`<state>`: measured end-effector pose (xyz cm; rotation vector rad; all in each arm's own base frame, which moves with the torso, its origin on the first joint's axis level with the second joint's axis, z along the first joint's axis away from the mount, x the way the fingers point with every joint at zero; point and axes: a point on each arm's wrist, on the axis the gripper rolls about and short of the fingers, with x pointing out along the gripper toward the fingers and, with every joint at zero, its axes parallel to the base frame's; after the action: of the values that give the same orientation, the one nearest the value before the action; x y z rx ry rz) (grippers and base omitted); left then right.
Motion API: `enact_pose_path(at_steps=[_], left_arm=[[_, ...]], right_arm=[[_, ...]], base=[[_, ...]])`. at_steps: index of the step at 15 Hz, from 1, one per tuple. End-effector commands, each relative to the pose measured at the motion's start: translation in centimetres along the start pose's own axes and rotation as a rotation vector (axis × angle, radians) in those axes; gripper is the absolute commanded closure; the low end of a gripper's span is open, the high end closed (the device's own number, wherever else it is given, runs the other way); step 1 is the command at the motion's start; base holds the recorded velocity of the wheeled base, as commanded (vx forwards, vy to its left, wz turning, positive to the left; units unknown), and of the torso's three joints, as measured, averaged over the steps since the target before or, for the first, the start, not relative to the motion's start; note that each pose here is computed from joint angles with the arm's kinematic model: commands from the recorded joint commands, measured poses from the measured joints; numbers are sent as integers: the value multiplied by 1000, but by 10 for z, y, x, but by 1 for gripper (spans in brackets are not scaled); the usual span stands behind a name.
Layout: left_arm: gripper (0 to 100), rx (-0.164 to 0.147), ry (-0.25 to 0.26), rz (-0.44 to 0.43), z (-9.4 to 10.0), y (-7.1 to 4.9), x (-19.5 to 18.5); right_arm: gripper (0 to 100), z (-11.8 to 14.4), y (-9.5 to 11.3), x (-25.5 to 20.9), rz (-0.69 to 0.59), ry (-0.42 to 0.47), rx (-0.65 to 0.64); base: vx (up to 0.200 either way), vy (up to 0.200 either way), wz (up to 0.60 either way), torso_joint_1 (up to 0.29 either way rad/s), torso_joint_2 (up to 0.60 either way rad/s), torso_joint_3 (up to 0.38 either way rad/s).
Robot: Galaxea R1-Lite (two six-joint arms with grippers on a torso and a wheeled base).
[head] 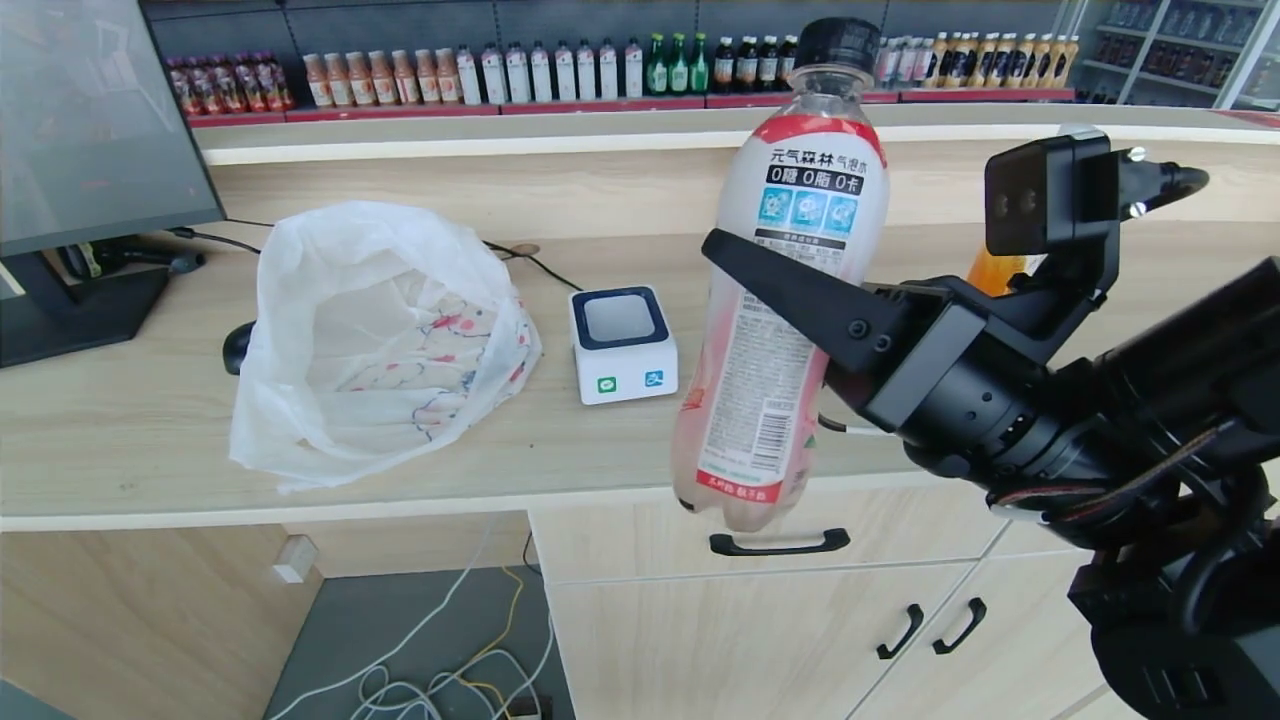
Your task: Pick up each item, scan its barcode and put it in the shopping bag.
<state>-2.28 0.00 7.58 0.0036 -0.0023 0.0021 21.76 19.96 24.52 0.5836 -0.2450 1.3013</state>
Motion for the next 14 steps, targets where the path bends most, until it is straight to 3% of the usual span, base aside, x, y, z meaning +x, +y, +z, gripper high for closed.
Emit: enact_pose_path(at_steps=[1, 3, 14], left_arm=[[0, -1, -1, 1, 0, 0, 0], [0, -1, -1, 1, 0, 0, 0], [0, 1, -1, 1, 0, 0, 0]], right_arm=[[100, 1, 4, 5, 22, -7, 4], [100, 0, 16, 9, 57, -15, 13], [100, -2, 19, 2, 44, 0, -19]], base=[[0, 0, 0, 0, 0, 0], [0, 0, 0, 0, 0, 0], [0, 0, 0, 0, 0, 0]])
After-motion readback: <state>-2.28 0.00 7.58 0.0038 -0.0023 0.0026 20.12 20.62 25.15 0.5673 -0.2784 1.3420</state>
